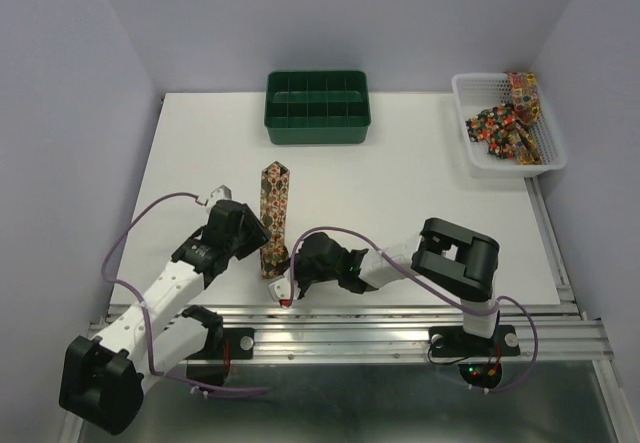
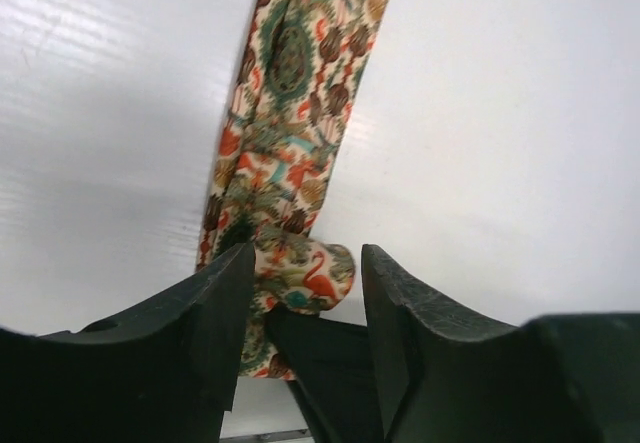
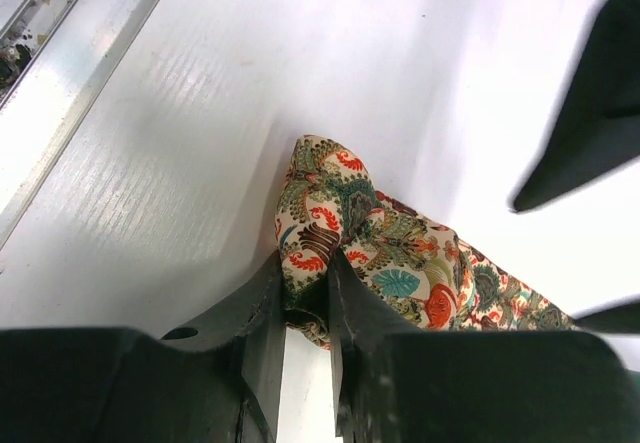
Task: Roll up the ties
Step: Roll the tie
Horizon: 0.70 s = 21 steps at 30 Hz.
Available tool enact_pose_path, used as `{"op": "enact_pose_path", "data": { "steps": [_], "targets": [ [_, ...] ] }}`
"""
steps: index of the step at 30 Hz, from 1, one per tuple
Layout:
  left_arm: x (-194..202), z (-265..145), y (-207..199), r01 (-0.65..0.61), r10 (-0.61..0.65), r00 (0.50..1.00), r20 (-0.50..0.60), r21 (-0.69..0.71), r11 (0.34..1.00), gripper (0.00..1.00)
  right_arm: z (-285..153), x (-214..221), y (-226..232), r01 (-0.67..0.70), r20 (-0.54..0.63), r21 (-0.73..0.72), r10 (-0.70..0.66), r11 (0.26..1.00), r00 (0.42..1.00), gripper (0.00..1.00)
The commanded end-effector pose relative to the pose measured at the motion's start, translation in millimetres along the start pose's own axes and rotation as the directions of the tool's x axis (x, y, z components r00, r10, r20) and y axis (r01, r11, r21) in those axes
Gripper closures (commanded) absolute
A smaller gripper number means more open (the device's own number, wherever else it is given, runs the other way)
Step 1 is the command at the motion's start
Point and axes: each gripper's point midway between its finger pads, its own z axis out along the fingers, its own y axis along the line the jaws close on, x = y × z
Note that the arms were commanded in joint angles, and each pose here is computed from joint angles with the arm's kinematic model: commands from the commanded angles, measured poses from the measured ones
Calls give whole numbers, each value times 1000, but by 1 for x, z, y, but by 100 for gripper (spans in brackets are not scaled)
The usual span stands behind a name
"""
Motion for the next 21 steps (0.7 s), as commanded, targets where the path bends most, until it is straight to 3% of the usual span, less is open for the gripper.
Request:
{"op": "enact_pose_path", "data": {
  "steps": [1, 7, 11, 21],
  "targets": [
    [-32, -12, -25, -4, -1, 995, 98, 49, 999, 41, -5, -11, 12, -43, 42, -44, 45, 998, 998, 95],
    [-46, 7, -35, -45, 43, 993, 106, 16, 999, 39, -12, -32, 18, -72, 146, -90, 84, 993, 986, 98],
    [-42, 36, -30, -75, 77, 996, 49, -39, 996, 40, -20, -46, 21, -61, 220, -135, 90, 989, 971, 99],
    [-18, 76, -10, -103, 96, 993, -65, -105, 989, 48, -20, -49, 25, -4, 238, -169, 45, 986, 970, 99]
  ]
}}
